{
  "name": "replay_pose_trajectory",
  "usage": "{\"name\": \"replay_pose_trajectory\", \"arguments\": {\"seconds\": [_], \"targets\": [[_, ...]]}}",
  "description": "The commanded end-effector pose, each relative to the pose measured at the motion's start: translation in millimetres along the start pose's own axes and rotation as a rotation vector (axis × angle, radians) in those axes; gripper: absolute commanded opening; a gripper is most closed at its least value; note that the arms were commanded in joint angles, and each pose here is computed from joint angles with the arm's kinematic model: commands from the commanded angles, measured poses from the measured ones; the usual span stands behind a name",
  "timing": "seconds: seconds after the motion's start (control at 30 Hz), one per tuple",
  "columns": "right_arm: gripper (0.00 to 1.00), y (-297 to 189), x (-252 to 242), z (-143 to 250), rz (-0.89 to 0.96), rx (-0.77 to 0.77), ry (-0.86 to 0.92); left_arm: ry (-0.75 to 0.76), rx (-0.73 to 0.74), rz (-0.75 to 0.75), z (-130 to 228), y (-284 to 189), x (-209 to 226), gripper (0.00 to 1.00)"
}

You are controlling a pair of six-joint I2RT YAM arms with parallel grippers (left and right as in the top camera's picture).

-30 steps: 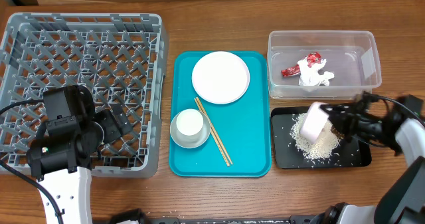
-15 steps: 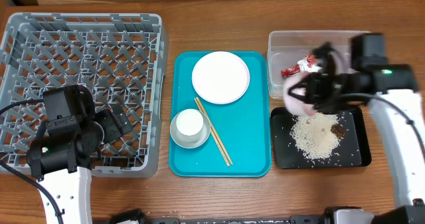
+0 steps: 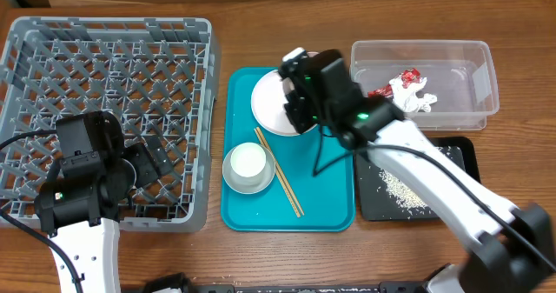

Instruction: Sort waste into correct bins and load items into the dishwasher

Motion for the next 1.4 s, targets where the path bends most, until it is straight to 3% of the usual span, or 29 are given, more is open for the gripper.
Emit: {"name": "replay_pose_trajectory", "arguments": {"seconds": [0.0,0.3,0.43,0.6,0.73,0.83,0.97,1.37], "targets": [[0.04,39.8,-7.0,12.2,0.061,0.055,-0.01,-0.024,-0.015,0.012,-4.8,-4.4,-1.6,1.0],[0.04,95.8,3.3,35.9,-0.038,0.099,-0.003,-0.025,-0.016,0.012,-4.9,-4.4,-1.7,1.0],[0.24,89.9,7.7,33.9,-0.073,0.105,0.0,-0.025,-0.015,0.012,-4.8,-4.4,-1.6,1.0],[0.57,53.3,8.5,6.3,-0.081,0.089,0.0,-0.025,-0.016,0.012,-5.0,-4.4,-1.7,1.0],[0.58,15.9,19.7,-27.3,-0.173,0.037,0.074,-0.025,-0.016,0.012,-5.0,-4.4,-1.7,1.0],[0.58,5.8,31.5,-31.5,-0.267,0.045,0.15,-0.025,-0.016,0.012,-4.9,-4.4,-1.6,1.0],[0.53,10.1,44.1,-12.0,-0.305,0.14,0.214,-0.025,-0.015,0.012,-4.8,-4.4,-1.6,1.0],[0.5,41.4,76.3,58.6,-0.288,0.34,0.249,-0.025,-0.015,0.012,-4.8,-4.4,-1.6,1.0]]}}
Point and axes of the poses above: each gripper's point midway between its finger pads, its own y axis out along the fingers, its own x axis along the line the jaws close on, z = x × y, the point moved 5 cm from there along -y, back along the fingers, and after that the axes turned 6 degrees about -y, right-handed, at the moved point
